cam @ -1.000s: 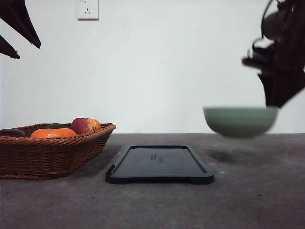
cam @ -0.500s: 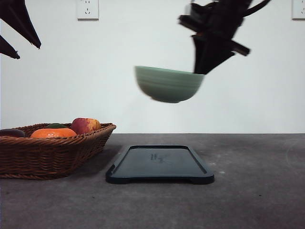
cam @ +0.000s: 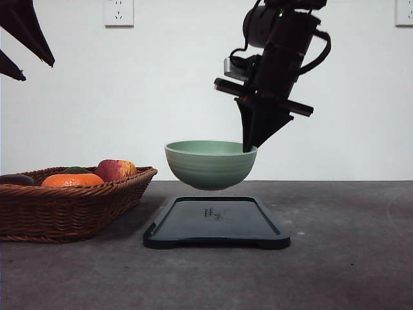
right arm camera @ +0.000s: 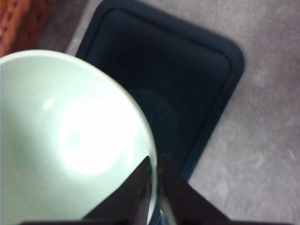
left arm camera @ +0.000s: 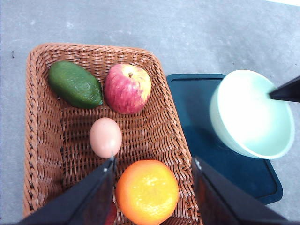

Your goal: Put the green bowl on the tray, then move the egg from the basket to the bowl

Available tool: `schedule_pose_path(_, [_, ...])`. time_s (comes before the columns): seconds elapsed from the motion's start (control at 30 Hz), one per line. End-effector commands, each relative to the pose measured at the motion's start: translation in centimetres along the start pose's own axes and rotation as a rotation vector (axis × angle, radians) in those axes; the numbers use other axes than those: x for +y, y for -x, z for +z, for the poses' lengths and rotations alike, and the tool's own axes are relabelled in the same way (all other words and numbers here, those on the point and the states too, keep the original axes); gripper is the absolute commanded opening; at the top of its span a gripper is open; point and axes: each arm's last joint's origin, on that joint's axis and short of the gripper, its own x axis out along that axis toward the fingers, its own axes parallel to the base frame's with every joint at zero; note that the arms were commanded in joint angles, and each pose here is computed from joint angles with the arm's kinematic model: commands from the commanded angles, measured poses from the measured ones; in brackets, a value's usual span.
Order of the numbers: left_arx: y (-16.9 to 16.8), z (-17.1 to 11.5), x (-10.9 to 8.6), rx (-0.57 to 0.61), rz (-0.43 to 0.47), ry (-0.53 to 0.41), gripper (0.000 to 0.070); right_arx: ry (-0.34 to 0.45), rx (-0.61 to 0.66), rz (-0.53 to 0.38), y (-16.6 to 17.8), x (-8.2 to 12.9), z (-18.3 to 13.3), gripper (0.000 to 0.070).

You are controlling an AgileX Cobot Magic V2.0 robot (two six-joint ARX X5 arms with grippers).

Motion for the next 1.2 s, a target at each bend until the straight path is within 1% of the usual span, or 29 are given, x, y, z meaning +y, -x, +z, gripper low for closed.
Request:
schedule_pose_path(0.0, [0.3, 0.7, -0.2, -0.022, -0.008, -0.010, 0.0310, -0.014, 0.005, 0.001, -1.0, 0.1, 0.4, 0.0000])
schedule_pose_path(0.27, [0.3, 0.7, -0.2, -0.020, -0.008, -0.010, 0.0310, -0.022, 0.048, -0.005, -3.5, -0.4, 0.2, 0.0000])
schedule_pose_path(0.43, [0.3, 0.5, -0.2, -0.008, -0.006, -0.007, 0.0310, -0.023, 0.058, -0.005, -4.0, -0.4, 0.1, 0.0005])
schedule_pose_path(0.47, [0.3, 0.5, -0.2, -0.005, -0.005, -0.006, 0.0310, -0.023, 0.060, -0.005, -4.0, -0.4, 0.1, 0.0022])
schedule_pose_path(0.5, [0.3, 0.5, -0.2, -0.004, -0.005, -0.005, 0.0310, -0.024, 0.061, -0.006, -4.0, -0.4, 0.1, 0.0054])
schedule_pose_path(0.57, [0.3, 0.5, -0.2, -0.004, -0.005, -0.006, 0.0310, -0.024, 0.064, -0.006, -4.0, -0.5, 0.1, 0.0168])
schedule_pose_path(0.6, [0.3, 0.5, -0.2, -0.004, -0.005, -0.006, 0.0310, -0.025, 0.065, -0.006, -4.0, -0.5, 0.1, 0.0212])
schedule_pose_path(0.63, [0.3, 0.5, -0.2, -0.003, -0.005, -0.006, 0.0310, -0.027, 0.068, -0.006, -3.8, -0.4, 0.1, 0.0221])
schedule_pose_path(0.77, [0.3, 0.5, -0.2, -0.003, -0.005, -0.005, 0.0310, -0.040, 0.095, -0.011, -2.4, -0.2, 0.5, 0.0224])
schedule_pose_path(0.87, [0.3, 0.5, -0.2, -0.003, -0.005, -0.005, 0.0310, -0.015, 0.081, -0.008, -0.3, 0.3, 1.1, 0.0223])
schedule_pose_path(0.97, [0.3, 0.5, -0.2, -0.002, -0.005, -0.005, 0.0310, 0.008, 0.013, -0.013, 1.9, 1.1, 1.3, 0.0219])
schedule_pose_path(1.07, [0.3, 0.5, -0.2, -0.003, -0.005, -0.006, 0.0310, 0.033, -0.066, -0.048, 3.5, 1.8, 1.0, 0.0214])
schedule_pose_path(1.17, [0.3, 0.5, -0.2, -0.003, -0.005, -0.005, 0.0310, 0.053, -0.151, -0.018, 4.3, 2.2, -0.1, 0.0210])
